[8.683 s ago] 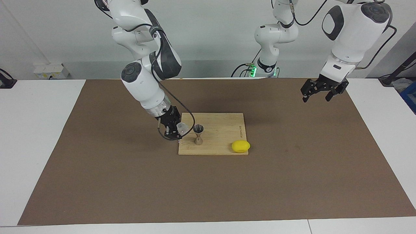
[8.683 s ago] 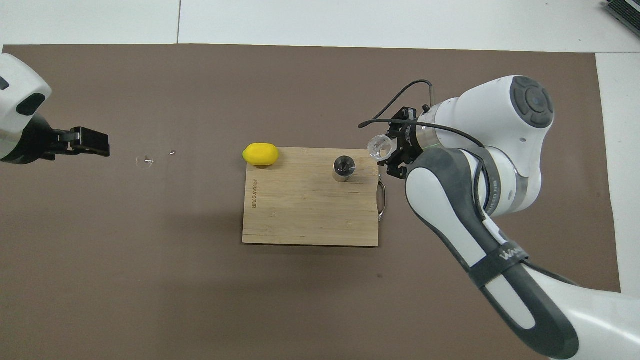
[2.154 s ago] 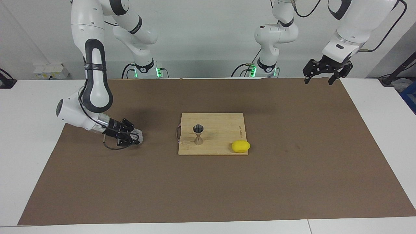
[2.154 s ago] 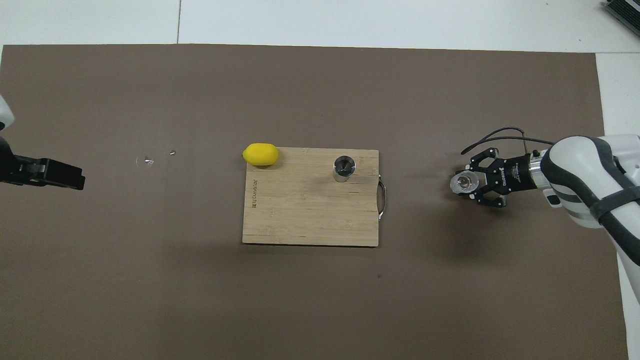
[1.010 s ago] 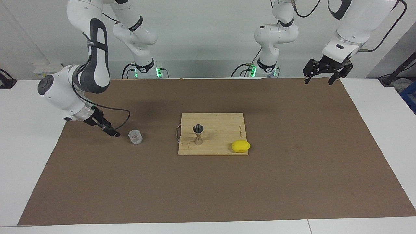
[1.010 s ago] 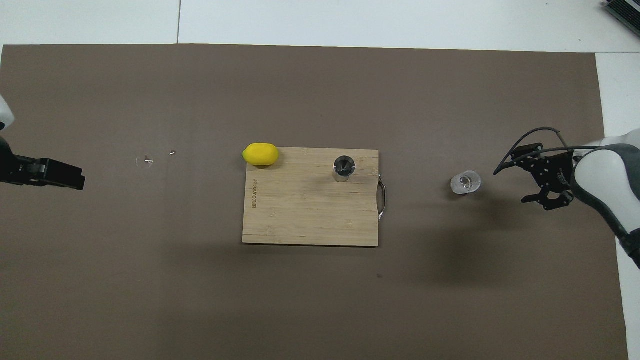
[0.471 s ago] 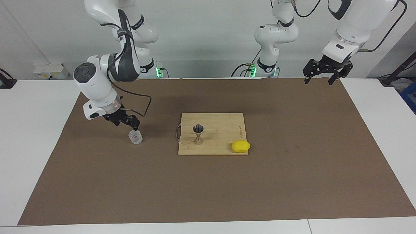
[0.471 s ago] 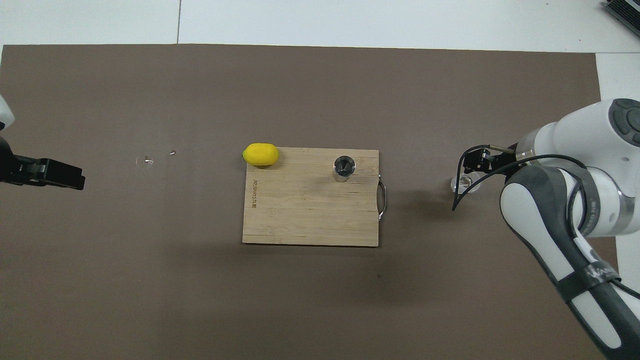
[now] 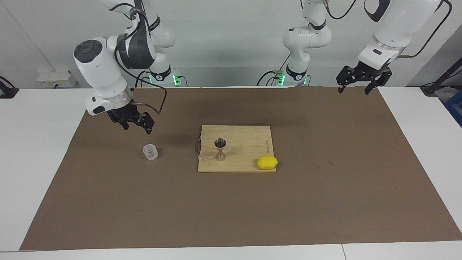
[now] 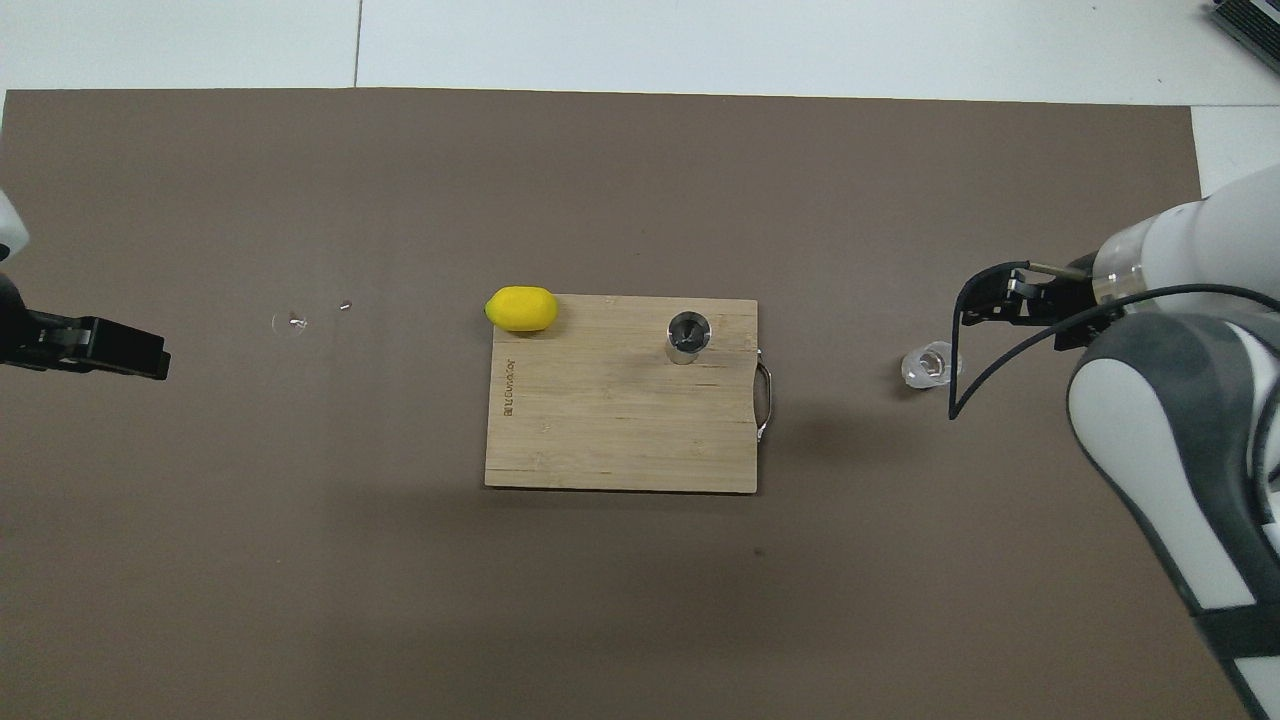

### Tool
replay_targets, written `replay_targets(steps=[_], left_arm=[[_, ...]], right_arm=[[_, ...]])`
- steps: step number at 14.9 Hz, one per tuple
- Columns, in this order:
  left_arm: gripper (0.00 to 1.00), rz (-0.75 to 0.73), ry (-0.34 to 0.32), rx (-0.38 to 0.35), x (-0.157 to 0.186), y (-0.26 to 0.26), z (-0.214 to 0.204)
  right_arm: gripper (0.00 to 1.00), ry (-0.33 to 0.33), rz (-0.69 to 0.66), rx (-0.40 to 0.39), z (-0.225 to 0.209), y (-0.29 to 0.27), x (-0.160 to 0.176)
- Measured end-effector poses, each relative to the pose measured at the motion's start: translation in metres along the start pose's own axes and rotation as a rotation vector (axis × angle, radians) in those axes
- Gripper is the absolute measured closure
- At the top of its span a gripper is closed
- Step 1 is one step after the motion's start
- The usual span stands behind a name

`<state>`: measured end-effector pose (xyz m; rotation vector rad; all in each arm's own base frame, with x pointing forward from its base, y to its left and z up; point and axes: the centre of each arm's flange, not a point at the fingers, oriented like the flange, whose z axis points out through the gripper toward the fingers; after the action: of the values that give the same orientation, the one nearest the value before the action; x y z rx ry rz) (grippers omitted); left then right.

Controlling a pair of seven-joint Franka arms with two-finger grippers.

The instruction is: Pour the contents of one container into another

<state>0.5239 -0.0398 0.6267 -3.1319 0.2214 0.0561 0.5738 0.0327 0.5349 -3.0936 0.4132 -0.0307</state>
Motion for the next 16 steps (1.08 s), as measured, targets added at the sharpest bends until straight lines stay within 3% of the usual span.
replay_targets(steps=[3, 9, 16], left_arm=[[0.00, 0.000, 0.000, 0.000, 0.000, 0.000, 0.000], [0.00, 0.000, 0.000, 0.000, 0.000, 0.000, 0.000], [0.00, 0.000, 0.000, 0.000, 0.000, 0.000, 0.000]], right_arm=[[0.00, 0.010, -0.007, -0.034, -0.038, 0.003, 0.000], [0.00, -0.022, -0.050, -0.046, -0.039, -0.019, -0.015], [0.00, -0.037, -0.127, -0.054, -0.064, -0.004, -0.030]])
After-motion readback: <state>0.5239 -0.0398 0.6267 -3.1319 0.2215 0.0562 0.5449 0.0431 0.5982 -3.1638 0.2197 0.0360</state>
